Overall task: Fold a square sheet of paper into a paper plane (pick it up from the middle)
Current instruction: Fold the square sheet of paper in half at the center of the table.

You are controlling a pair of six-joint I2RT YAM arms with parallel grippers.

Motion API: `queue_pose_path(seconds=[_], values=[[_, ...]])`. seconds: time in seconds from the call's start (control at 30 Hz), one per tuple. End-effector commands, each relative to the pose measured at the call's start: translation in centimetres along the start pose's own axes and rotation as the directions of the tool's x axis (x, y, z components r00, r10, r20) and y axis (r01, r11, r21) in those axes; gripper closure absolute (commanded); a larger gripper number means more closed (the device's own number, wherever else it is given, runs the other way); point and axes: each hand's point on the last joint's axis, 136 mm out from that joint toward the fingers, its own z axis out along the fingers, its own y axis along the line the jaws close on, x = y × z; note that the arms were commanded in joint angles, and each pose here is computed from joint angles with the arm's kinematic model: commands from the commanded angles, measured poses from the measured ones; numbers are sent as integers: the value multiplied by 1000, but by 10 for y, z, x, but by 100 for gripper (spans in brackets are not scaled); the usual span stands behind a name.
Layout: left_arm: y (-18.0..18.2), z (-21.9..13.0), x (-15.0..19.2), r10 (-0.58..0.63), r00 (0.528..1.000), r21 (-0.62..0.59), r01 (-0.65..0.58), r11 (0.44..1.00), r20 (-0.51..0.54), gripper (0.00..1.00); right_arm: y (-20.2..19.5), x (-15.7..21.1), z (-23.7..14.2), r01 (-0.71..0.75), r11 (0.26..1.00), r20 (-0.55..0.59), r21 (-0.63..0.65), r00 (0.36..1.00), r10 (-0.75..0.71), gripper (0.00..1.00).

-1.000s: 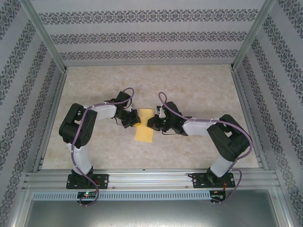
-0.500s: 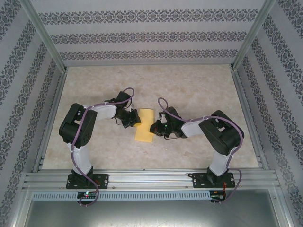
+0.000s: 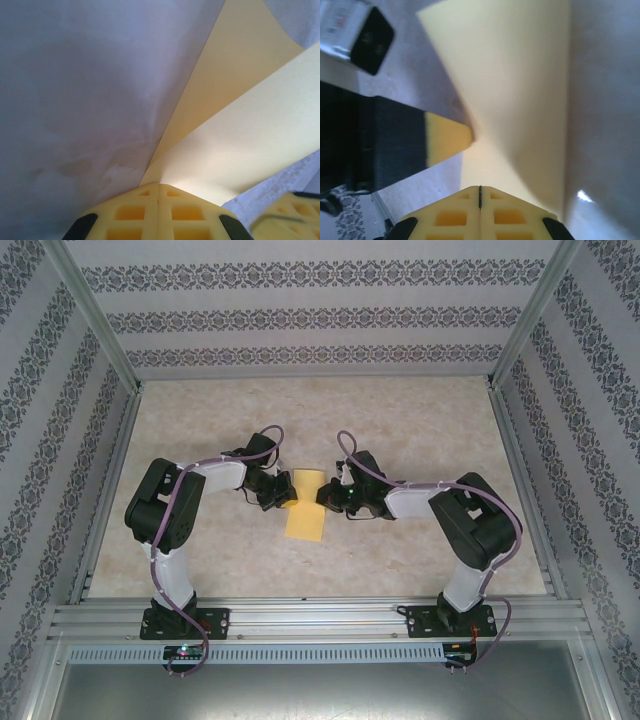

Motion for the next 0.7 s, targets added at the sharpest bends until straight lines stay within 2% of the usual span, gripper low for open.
queue_pose_path(seconds=[0.0,0.17,0.27,0.5,0.67], values=[[34,10,16,-42,998,-132,36,991,-47,100,-28,5,6,-10,997,-11,81,1000,11,93],[35,10,16,-42,998,-136,35,990,-46,100,-51,10,9,-54,990,-18,129,998,57,92],[35,10,16,-40,998,-138,33,990,-47,100,-36,6,4,-44,994,-10,95,999,45,91],[35,10,16,-40,998,-141,33,990,-47,100,28,-23,-12,41,998,27,-53,999,-40,91],[35,10,16,-39,998,-140,32,990,-48,100,14,-30,-1,16,1000,21,-23,1000,-16,91]])
